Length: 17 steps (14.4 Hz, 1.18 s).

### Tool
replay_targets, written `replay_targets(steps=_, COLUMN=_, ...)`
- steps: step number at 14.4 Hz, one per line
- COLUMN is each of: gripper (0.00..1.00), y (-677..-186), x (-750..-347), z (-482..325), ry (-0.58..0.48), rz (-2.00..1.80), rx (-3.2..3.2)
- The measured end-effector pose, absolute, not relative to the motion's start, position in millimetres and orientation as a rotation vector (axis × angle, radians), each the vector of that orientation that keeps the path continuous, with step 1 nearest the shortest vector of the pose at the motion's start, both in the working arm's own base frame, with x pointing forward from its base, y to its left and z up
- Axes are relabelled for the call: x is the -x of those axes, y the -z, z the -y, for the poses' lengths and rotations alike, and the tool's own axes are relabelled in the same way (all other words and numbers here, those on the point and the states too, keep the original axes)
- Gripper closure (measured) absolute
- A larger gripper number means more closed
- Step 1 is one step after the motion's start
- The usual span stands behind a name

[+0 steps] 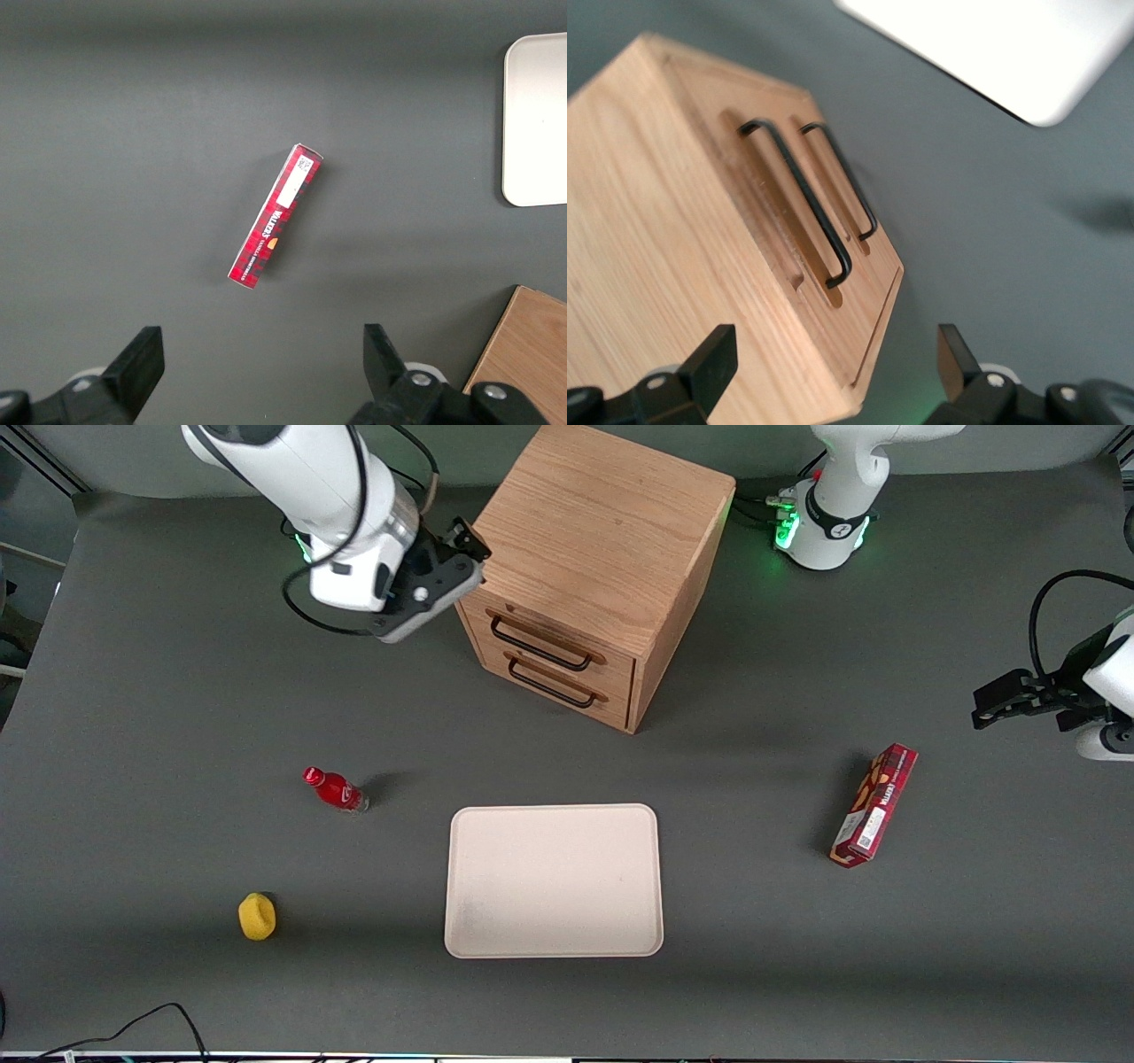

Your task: Open upper drawer

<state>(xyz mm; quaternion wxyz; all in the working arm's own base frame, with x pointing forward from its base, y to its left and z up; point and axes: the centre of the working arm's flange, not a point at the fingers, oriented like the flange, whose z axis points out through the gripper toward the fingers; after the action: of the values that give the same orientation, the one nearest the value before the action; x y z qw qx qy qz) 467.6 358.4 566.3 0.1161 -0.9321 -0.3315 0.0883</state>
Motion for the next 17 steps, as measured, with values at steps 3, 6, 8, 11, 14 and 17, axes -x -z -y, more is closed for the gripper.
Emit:
replay_targets(steps=3, gripper=0.0, y=-510, x=-495, z=-364, ry=-0.328, rz=1.184, rx=2.511)
replay_targets(steps=6, gripper=0.0, y=-463, x=-515, z=-373, ry=-0.347, rz=1.185, rx=2.428)
replay_targets(steps=8, gripper=0.0, y=-445, x=-515, z=-387, ry=-0.346, rz=1.188, rx=2.399)
replay_targets(steps=11, gripper=0.0, y=-426, x=-507, z=-407, ry=-0.365, rz=1.206, rx=2.365)
replay_targets(steps=14, gripper=0.0, y=-413, x=-502, z=-410, ry=-0.384, rz=1.206, rx=2.361)
replay_targets(steps=17, gripper=0.0, y=-400, x=-502, z=-409, ry=-0.4, rz=1.202, rx=2.367)
